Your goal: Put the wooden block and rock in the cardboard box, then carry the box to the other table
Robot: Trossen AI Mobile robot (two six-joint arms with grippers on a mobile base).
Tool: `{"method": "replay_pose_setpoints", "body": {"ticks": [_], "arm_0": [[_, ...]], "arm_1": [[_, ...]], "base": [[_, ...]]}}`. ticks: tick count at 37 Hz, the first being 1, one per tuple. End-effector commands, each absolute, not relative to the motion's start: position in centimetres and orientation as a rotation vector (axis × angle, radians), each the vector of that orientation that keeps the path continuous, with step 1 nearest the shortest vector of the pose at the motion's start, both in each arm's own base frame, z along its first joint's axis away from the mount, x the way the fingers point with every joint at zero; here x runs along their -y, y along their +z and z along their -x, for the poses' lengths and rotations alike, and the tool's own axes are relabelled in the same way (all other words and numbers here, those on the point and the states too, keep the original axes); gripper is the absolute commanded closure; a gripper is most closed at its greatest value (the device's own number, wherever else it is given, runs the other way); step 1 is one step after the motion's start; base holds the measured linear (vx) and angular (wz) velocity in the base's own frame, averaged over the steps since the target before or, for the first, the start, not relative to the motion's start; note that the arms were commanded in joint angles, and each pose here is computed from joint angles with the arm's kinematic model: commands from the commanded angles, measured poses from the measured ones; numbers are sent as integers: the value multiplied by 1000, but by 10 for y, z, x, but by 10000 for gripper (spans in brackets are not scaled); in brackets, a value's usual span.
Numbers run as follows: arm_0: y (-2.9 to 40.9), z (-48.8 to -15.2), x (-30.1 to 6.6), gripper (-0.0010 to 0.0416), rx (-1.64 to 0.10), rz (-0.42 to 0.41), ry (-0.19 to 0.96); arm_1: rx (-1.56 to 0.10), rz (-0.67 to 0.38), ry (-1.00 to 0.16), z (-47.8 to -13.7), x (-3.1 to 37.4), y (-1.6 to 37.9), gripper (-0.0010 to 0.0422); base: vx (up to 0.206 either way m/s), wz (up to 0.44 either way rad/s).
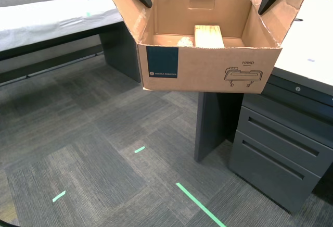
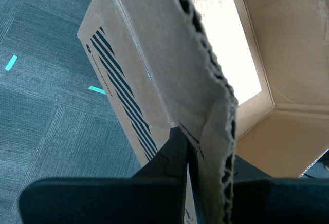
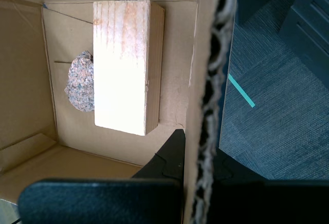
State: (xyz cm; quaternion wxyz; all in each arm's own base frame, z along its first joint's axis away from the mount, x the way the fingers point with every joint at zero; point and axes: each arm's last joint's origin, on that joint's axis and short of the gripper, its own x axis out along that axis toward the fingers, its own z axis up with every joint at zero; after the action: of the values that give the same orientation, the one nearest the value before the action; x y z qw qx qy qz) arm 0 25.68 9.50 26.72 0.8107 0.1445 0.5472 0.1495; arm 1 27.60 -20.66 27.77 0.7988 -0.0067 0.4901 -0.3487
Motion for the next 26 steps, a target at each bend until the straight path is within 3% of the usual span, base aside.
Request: {"method": "replay_pose_setpoints", "body": {"ticks": [1, 26], "arm_0": [[269, -257, -96, 406, -1162, -325, 342], [269, -257, -96, 406, -1166, -304, 353]], "arm_1": [[-1043, 28, -792, -275, 209, 280, 413], [-1076, 66, -764, -274, 209, 276, 413]], "base": [[0, 0], [14, 52]]}}
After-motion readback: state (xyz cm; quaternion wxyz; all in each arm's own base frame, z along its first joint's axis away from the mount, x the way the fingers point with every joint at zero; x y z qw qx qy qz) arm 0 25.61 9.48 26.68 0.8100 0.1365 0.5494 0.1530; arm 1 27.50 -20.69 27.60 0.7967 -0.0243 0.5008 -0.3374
